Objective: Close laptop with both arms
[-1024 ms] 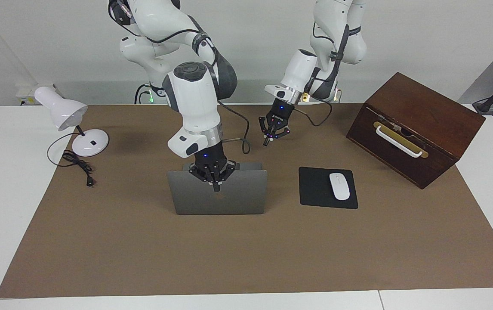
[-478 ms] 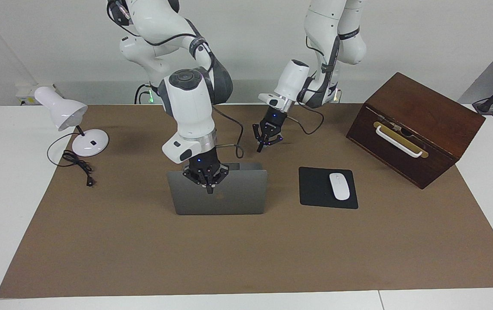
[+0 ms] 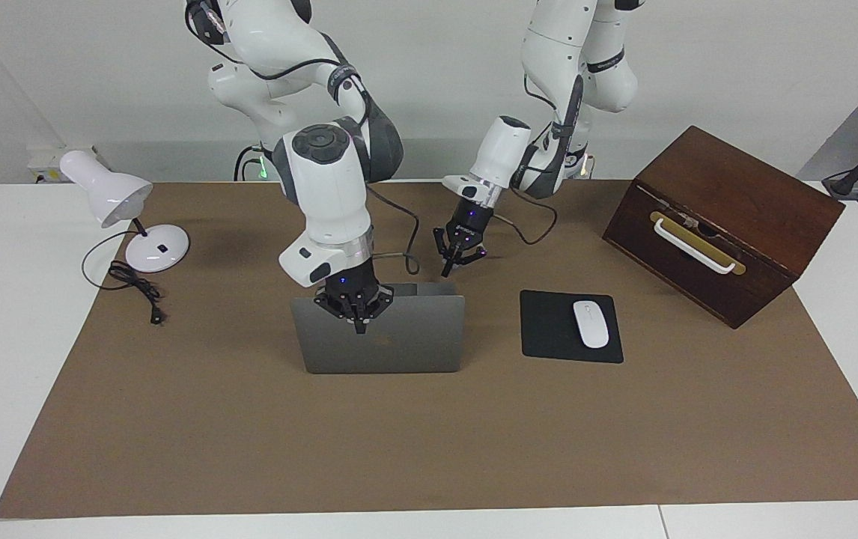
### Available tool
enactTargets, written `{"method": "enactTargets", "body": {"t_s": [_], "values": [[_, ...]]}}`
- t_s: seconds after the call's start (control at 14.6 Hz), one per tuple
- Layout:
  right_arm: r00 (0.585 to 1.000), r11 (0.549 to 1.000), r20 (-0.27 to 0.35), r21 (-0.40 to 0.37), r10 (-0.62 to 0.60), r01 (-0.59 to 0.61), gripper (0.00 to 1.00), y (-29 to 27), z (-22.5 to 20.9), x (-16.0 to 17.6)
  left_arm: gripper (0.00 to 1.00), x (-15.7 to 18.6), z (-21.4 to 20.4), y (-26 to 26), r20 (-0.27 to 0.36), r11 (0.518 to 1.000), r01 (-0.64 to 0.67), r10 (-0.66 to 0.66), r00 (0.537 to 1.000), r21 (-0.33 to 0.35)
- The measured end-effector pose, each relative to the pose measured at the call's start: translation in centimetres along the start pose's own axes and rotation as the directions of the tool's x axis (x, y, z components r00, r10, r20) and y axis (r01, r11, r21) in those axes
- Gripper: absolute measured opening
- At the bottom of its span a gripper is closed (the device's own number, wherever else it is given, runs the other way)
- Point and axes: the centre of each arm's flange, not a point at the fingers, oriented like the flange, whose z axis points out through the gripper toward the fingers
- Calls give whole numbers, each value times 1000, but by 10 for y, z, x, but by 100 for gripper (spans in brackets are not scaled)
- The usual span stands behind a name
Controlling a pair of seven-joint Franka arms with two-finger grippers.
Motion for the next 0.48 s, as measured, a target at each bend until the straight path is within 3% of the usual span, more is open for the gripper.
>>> {"method": "enactTargets", "body": {"t_s": [0.48], "values": [[1000, 1000, 6, -4, 2, -2, 1, 2, 1, 0, 1, -4, 15, 0, 18, 1000, 1, -1, 1000, 6]]}}
